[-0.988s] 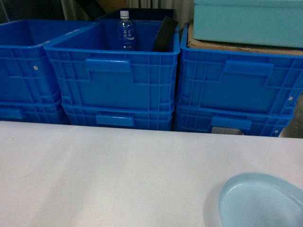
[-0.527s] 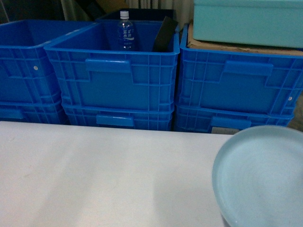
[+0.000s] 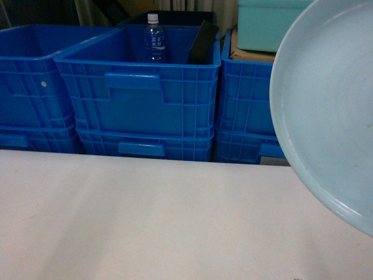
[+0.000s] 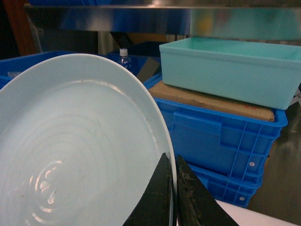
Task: Place blue tray on left shelf second layer neatly
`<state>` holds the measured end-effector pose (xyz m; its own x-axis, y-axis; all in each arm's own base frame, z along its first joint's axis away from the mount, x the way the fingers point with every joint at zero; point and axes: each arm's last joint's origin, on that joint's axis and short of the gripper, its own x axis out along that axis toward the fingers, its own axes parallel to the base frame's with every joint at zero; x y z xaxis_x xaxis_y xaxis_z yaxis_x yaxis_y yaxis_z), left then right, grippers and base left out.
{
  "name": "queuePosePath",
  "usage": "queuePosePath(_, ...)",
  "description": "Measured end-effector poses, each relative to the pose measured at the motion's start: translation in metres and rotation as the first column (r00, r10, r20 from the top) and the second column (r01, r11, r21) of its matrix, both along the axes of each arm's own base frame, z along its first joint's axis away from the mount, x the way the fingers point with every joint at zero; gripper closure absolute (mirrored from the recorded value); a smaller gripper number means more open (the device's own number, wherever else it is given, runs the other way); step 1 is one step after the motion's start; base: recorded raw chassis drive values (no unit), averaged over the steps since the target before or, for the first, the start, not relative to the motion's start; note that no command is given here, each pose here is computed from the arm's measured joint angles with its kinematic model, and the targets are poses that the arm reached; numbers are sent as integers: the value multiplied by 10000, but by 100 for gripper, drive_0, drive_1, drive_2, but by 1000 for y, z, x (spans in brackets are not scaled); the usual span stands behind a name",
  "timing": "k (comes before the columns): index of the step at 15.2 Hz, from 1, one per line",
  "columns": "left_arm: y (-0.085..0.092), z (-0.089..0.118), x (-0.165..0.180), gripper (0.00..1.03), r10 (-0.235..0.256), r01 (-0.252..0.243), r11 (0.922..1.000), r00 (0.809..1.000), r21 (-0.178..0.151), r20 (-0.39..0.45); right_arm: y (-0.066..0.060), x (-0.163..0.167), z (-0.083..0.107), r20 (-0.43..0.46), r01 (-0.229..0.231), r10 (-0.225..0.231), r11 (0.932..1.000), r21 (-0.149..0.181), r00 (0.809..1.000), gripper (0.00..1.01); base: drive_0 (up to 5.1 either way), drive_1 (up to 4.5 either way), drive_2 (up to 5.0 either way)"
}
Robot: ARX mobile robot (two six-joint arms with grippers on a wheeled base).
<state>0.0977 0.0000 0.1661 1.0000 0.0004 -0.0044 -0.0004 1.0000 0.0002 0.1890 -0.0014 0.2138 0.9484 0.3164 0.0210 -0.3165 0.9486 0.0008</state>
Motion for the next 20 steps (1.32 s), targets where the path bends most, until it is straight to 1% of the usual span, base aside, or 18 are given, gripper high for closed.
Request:
queuePosePath(1,0,0,0,5,0,0,10000,10000,4,0,2,-11,9,188,-101,97,9998,196,9998,99,0,0,0)
queuePosePath(2,0,0,0,5,0,0,10000,10000,0,0,4,-24,16,340,-138,128,9994,302,9993,99,0,0,0)
queuePosePath(3,0,0,0,5,0,0,10000,10000,0,0,7,-39,19,390,-291,274,9986,439,9989,99,0,0,0)
queuePosePath(5,0,0,0,5,0,0,10000,10000,4,0,13,-64,22,376,-604,587,9971,470,9976,99,0,0,0)
queuePosePath(6,0,0,0,5,-4,4,10000,10000,4,0,13,-75,23,459,-622,599,9969,492,9971,99,0,0,0)
queuePosePath(7,0,0,0,5,0,0,10000,10000,4,0,11,-81,23,530,-443,412,9974,570,9977,99,0,0,0)
queuePosePath(8,0,0,0,5,0,0,10000,10000,4,-4,10,-82,23,603,-328,292,9977,599,9978,99,0,0,0)
queuePosePath(10,0,0,0,5,0,0,10000,10000,0,-4,12,-82,21,638,-333,295,9976,601,9975,99,0,0,0)
queuePosePath(11,0,0,0,5,8,-8,10000,10000,0,0,14,-82,20,777,-179,142,9987,474,9969,99,0,0,0)
queuePosePath(15,0,0,0,5,0,0,10000,10000,4,0,13,-83,20,842,-111,86,9995,296,9964,99,-28,-28,-28)
queuePosePath(20,0,0,0,5,8,-8,10000,10000,4,0,13,-82,19,842,-101,78,9996,272,9964,99,-171,-171,-171)
